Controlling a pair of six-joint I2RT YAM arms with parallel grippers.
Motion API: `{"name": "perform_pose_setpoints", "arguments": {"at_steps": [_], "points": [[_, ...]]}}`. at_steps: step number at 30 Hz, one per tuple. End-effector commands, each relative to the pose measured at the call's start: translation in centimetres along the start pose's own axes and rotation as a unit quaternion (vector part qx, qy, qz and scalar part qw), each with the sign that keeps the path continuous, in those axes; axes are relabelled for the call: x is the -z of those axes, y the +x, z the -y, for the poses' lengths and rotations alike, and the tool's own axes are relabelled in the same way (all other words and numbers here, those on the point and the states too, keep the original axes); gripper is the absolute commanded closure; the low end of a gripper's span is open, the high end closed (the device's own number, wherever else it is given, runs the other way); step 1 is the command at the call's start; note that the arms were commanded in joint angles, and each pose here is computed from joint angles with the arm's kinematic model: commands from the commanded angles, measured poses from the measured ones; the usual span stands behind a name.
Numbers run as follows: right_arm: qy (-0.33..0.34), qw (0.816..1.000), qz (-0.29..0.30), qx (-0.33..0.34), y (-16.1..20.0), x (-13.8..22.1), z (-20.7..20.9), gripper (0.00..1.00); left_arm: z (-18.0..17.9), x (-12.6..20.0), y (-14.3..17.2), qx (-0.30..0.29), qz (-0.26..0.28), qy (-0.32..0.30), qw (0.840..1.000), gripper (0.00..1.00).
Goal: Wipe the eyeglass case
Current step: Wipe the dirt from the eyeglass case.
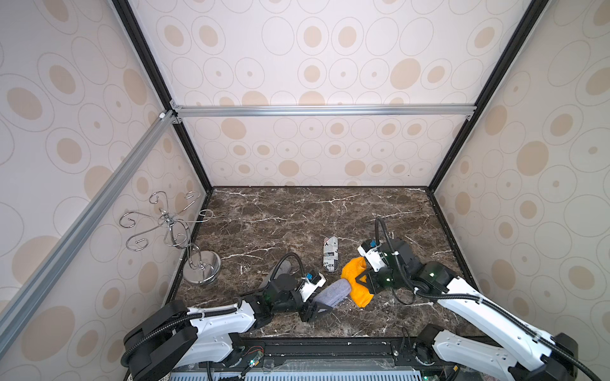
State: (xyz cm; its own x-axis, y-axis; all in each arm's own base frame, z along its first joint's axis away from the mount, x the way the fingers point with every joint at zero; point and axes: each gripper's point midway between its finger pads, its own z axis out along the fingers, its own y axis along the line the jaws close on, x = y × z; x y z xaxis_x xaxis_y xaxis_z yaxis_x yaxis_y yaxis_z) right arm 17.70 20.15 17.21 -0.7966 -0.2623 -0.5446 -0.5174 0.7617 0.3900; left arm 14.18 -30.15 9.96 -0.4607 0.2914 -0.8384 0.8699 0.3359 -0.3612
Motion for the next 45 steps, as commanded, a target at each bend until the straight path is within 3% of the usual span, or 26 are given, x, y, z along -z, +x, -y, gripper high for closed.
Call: {"name": "perform_pose_setpoints", "arguments": {"at_steps": [1,5,10,16,20,24,33,36,40,45], "points": [[-0.021,0.999,-0.041,-0.016,2.8,0.9,-0.6,1.0,-0.4,-0.2,-2.7,-0.032,0.034,-0.019,0.999,0.53],[-0.002,0.999,-0.034,-0.012,2.1,1.0,-0.1,1.0,0.3,-0.3,-3.0,-0.036,0.034,-0.003,0.999,0.53],[0.033,0.999,-0.007,0.002,-1.4,-0.3,0.6,1.0,1.3,-0.1,-3.0,-0.044,0.033,0.007,0.998,0.53],[-0.001,1.0,-0.014,0.01,-3.8,-2.5,-0.9,1.0,2.0,-0.3,-2.1,-0.051,0.013,0.006,0.999,0.52],[-0.01,1.0,-0.018,-0.004,-4.5,-3.4,-1.0,1.0,1.3,-0.6,-2.1,-0.061,0.006,-0.039,0.997,0.51],[0.057,0.998,-0.003,-0.023,-4.2,-1.7,1.6,1.0,1.1,-0.8,-2.1,-0.093,0.0,-0.093,0.991,0.51],[0.034,0.999,-0.014,-0.035,-2.9,1.2,1.8,1.0,2.0,-1.7,-2.4,-0.211,-0.015,-0.193,0.958,0.52],[-0.002,0.999,-0.028,-0.026,-2.9,1.0,0.6,1.0,2.2,-1.8,-2.4,-0.25,-0.022,-0.219,0.943,0.52],[-0.078,0.992,-0.094,-0.019,-1.6,-0.3,-1.6,1.0,2.2,-2.2,-2.4,-0.293,-0.036,-0.249,0.922,0.52],[-0.12,0.985,-0.12,-0.026,-1.6,-1.9,-2.6,1.0,3.0,-3.0,-2.8,-0.328,-0.039,-0.252,0.91,0.52]]}}
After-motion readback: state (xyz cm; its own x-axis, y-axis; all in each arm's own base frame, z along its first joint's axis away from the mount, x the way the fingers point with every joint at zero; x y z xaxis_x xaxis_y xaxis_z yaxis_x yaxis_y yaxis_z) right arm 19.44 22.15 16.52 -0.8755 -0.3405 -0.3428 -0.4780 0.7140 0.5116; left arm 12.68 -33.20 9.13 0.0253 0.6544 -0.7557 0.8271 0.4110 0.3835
